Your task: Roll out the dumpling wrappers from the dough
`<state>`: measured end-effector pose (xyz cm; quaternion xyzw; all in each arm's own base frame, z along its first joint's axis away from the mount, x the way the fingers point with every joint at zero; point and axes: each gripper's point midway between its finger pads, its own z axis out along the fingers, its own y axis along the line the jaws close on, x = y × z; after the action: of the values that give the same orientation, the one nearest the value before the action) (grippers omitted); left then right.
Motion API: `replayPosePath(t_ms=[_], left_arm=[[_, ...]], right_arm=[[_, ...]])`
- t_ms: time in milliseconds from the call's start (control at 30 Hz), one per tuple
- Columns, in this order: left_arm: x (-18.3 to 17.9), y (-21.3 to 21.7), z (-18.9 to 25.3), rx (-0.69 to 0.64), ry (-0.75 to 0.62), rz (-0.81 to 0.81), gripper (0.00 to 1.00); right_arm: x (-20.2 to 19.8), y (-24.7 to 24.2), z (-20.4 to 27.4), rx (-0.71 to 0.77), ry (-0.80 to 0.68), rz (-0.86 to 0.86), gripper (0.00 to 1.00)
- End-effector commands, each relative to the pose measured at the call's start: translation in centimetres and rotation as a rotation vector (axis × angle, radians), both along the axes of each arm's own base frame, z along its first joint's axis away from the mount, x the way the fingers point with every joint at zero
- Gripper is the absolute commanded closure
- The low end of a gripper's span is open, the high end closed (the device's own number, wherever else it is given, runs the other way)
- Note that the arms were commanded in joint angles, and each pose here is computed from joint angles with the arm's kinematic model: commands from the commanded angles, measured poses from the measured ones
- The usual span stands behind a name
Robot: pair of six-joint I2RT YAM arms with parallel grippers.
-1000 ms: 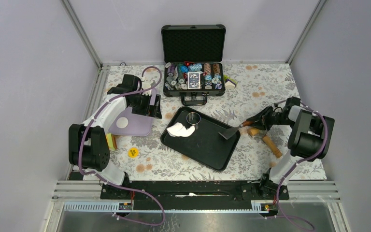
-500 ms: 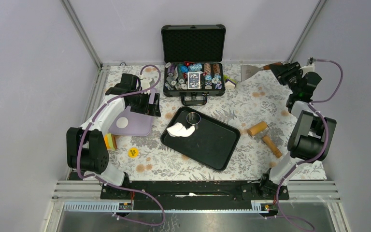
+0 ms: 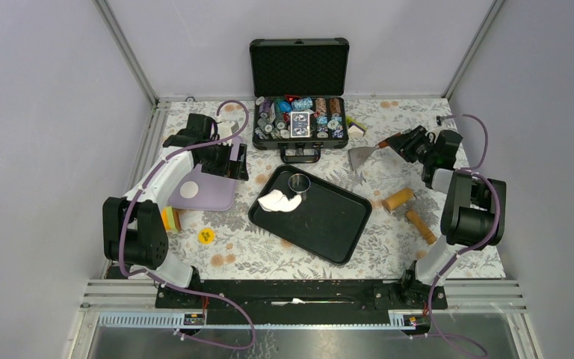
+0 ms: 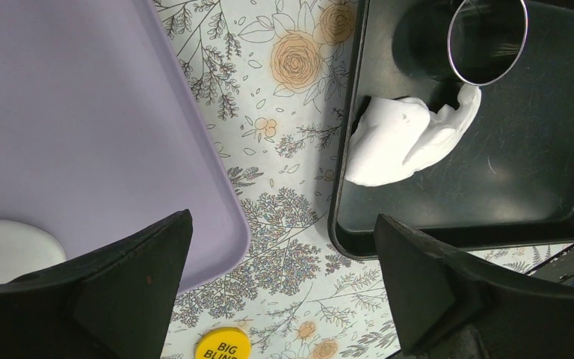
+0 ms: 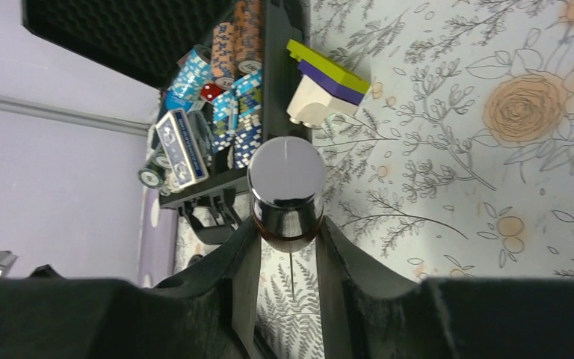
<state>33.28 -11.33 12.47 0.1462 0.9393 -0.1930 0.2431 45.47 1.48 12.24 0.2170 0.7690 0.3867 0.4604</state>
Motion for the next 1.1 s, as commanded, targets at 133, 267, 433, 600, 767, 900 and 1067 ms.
replayPosePath(t_ms=[133,267,433,600,767,900,1067], left_arm=[[0.9,-0.1,1.6,-0.001,-0.071,-0.002,0.01],[0.8,0.0,1.7,0.005,-0.078,-0.005,0.01],[0.7,0.1,2.2,0.013,-0.080,-0.016,0.01],[0.5,0.6,2.9,0.024,-0.096,-0.022,0.01],[-0.4,1.7,4.0,0.042,-0.110,-0.015,0.01],[-1.0,4.3,6.3,0.096,-0.193,0.050,0.01],[-2.3,8.3,10.3,0.088,-0.296,0.172,0.01]], right_arm=[[-0.1,0.1,-2.5,-0.124,0.039,0.018,0.83],[-0.6,-0.4,-3.0,-0.181,0.103,0.020,0.61],[-1.7,-1.3,-2.6,-0.273,0.151,0.022,0.46],[-3.3,-1.7,-1.9,-0.346,0.183,0.040,0.36],[-4.4,-2.8,0.3,-0.442,0.194,0.020,0.18],[-5.6,-3.7,4.1,-0.580,0.145,0.042,0.01],[-8.8,-1.9,9.1,-0.711,0.038,0.260,0.00]])
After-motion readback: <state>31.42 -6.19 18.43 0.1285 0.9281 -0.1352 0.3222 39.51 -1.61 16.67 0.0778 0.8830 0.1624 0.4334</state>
